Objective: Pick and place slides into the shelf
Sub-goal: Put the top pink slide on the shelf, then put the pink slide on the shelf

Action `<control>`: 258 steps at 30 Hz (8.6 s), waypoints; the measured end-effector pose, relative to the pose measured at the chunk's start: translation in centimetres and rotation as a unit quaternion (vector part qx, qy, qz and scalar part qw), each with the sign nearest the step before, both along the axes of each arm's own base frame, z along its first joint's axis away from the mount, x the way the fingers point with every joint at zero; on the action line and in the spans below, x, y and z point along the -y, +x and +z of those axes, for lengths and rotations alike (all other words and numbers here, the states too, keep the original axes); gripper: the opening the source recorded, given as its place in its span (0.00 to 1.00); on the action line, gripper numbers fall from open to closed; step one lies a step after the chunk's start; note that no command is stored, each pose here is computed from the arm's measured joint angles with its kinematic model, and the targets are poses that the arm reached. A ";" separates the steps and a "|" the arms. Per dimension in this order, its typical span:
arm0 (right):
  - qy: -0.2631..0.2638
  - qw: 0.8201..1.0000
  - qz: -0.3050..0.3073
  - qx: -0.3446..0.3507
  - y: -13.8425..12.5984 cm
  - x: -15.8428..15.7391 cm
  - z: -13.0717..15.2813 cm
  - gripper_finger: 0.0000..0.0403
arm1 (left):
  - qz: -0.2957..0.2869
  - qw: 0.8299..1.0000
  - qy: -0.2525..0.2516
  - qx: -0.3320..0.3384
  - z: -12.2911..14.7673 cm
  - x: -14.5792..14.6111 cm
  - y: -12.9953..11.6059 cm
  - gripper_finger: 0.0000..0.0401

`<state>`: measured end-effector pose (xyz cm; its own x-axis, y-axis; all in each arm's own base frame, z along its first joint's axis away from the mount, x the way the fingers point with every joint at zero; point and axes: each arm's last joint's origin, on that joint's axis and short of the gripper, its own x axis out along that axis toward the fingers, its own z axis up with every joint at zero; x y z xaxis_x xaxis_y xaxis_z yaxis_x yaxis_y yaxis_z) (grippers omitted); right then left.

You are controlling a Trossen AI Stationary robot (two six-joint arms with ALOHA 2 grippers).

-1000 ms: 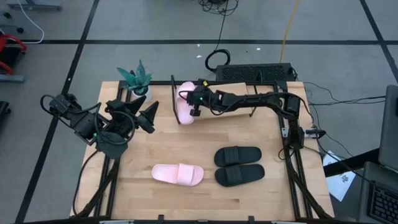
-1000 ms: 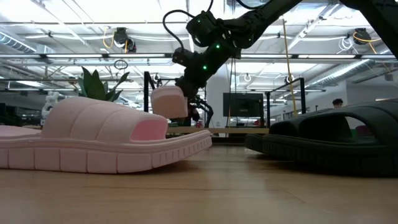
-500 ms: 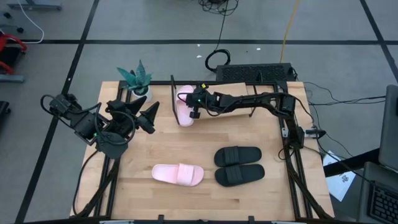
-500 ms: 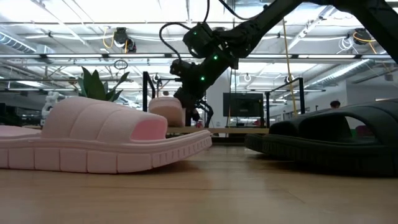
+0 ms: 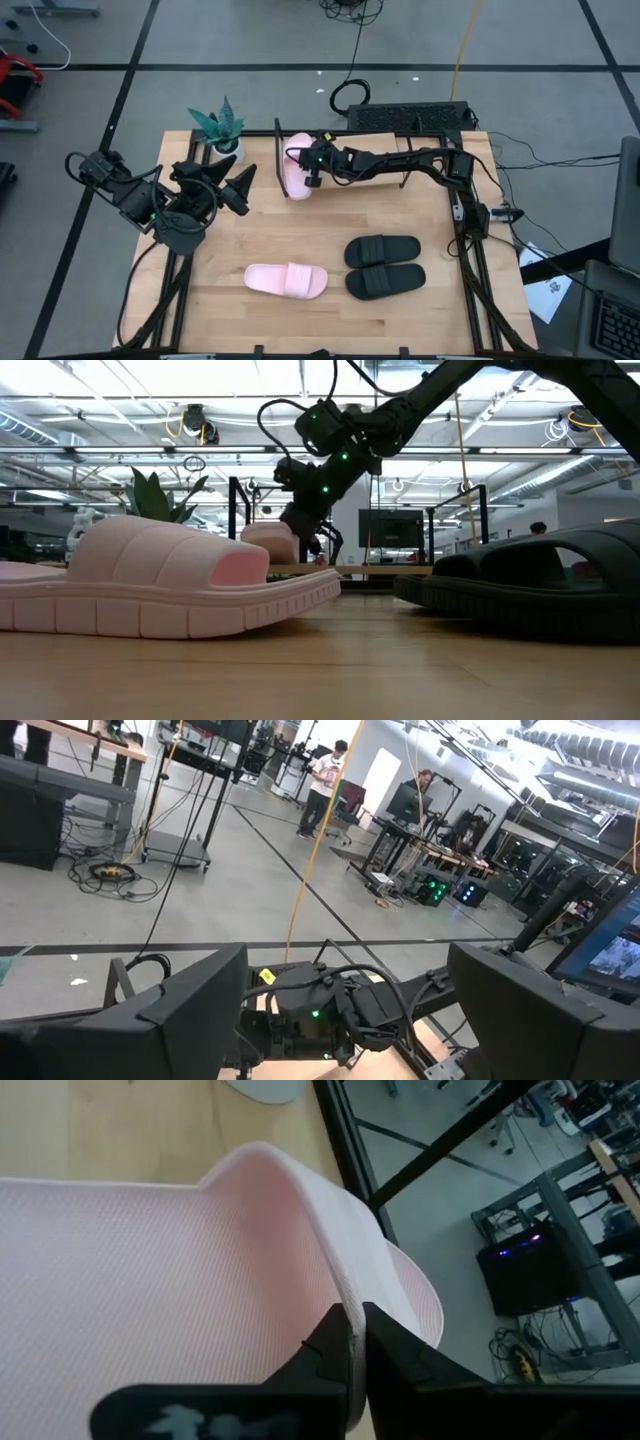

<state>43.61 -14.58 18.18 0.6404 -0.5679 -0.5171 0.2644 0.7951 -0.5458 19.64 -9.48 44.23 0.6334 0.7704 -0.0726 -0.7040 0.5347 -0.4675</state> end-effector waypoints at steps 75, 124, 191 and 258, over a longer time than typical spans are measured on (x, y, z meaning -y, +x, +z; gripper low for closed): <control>0.049 0.966 0.255 0.006 -4.3 -17.7 11.4 0.64 | -0.061 0.997 -0.024 -0.034 -0.3 0.3 0.3 0.86; -0.039 0.909 0.409 -0.071 -7.4 -30.5 -1.7 0.64 | -0.098 0.993 -0.063 -0.033 -1.4 1.8 1.9 0.86; -0.111 0.885 0.451 -0.008 -5.7 -28.1 -4.6 0.64 | -0.064 0.996 -0.034 -0.045 -1.4 0.9 2.3 0.86; -0.163 0.853 0.496 0.016 -4.3 -26.6 -6.3 0.11 | -0.067 0.995 -0.015 -0.067 -1.4 0.9 2.3 0.86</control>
